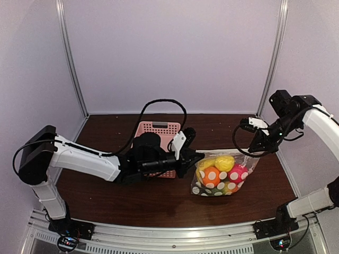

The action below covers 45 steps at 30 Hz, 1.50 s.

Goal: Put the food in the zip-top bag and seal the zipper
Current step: Zip the zipper on the zipper food storage bag.

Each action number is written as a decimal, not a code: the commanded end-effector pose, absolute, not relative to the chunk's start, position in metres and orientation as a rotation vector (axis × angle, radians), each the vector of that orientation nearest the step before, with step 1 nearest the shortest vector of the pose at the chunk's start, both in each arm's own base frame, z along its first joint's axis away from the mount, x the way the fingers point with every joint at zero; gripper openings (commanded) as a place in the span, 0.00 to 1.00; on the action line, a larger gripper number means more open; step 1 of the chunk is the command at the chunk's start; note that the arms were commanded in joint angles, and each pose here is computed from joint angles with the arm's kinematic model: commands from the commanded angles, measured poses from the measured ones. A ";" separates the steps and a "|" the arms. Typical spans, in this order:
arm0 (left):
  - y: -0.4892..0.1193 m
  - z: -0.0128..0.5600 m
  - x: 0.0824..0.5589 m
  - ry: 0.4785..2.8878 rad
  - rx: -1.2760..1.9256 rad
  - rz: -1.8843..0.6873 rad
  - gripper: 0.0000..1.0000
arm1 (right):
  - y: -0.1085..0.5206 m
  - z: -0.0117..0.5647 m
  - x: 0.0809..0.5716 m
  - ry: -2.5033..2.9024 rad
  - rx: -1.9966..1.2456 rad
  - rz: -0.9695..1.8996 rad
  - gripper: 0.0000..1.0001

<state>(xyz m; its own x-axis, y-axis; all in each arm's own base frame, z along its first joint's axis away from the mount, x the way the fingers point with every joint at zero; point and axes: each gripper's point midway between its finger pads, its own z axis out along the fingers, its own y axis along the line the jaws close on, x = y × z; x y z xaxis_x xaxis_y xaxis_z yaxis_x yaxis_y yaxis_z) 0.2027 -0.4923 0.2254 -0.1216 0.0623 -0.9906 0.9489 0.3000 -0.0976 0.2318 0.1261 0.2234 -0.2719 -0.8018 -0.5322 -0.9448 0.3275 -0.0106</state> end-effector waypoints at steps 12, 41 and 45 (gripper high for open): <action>-0.478 0.251 0.217 1.417 0.894 -1.025 0.00 | 0.080 0.205 0.233 2.315 -1.512 0.266 0.00; -0.487 0.247 0.228 1.431 0.878 -1.033 0.00 | 0.073 0.205 0.241 2.329 -1.483 0.279 0.00; -0.505 0.255 0.241 1.421 0.852 -1.043 0.00 | 0.075 0.216 0.267 2.299 -1.381 0.226 0.00</action>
<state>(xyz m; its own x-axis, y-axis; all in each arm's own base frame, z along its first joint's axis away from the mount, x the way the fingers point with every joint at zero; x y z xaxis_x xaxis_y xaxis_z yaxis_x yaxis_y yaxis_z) 0.2166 -0.4936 0.2269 -0.1363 0.0338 -0.9901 0.9401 0.3197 -0.1185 0.2435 0.0900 0.2095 -0.3556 -0.8067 -0.4720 -0.9124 0.4092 -0.0120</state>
